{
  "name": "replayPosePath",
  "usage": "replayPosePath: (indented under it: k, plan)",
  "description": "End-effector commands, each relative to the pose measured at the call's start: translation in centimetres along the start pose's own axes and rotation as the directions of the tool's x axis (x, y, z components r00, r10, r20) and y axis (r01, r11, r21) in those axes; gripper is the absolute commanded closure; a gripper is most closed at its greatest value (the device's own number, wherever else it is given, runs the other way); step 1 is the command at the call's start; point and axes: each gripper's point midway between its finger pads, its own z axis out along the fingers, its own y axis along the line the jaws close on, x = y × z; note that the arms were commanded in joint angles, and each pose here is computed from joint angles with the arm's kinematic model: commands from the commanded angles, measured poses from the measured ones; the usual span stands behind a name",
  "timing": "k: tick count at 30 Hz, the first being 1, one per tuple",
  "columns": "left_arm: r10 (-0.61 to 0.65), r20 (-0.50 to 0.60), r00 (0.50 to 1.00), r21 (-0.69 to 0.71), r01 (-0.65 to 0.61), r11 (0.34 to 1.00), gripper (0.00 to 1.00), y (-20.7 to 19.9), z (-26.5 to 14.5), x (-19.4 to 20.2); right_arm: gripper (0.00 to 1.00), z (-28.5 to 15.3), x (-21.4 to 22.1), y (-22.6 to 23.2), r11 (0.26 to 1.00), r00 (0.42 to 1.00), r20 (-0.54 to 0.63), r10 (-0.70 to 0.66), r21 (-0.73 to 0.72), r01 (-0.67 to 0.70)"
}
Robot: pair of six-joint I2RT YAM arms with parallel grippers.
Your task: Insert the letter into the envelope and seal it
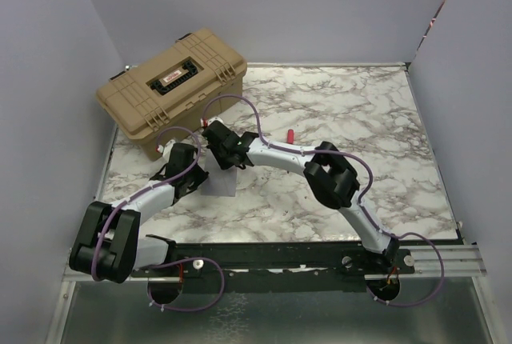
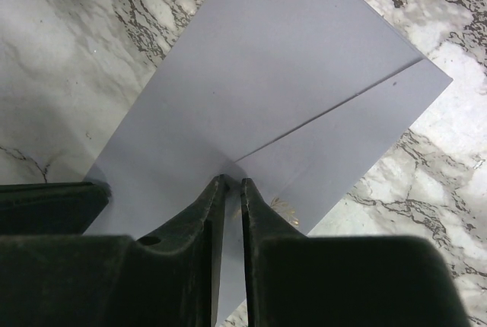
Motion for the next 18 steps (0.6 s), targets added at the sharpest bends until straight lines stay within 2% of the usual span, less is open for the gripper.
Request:
replayPosePath:
  k: [1, 10, 14, 18]
  plan:
    - [0.015, -0.089, 0.996, -0.097, -0.024, 0.995, 1.00, 3.2, 0.3, 2.6, 0.83, 1.5, 11.2, -1.0, 0.995, 0.943, -0.321, -0.089, 0.013, 0.098]
    - [0.014, -0.094, 0.995, -0.080, -0.021, 0.997, 1.00, 2.9, 0.3, 2.6, 0.80, 2.4, 15.8, -1.5, 0.994, 0.889, -0.450, -0.089, 0.010, 0.105]
    - [0.020, -0.084, 0.996, 0.055, -0.016, 0.998, 1.00, 0.2, 0.1, 2.0, 0.84, 2.0, 16.9, -1.8, 0.994, 0.874, -0.477, -0.090, 0.009, 0.107]
    - [0.002, -0.016, 1.000, 0.213, 0.002, 0.977, 1.00, -3.2, -0.8, 0.3, 0.88, 1.4, 15.6, -1.6, 0.993, 0.898, -0.426, -0.108, -0.013, 0.113]
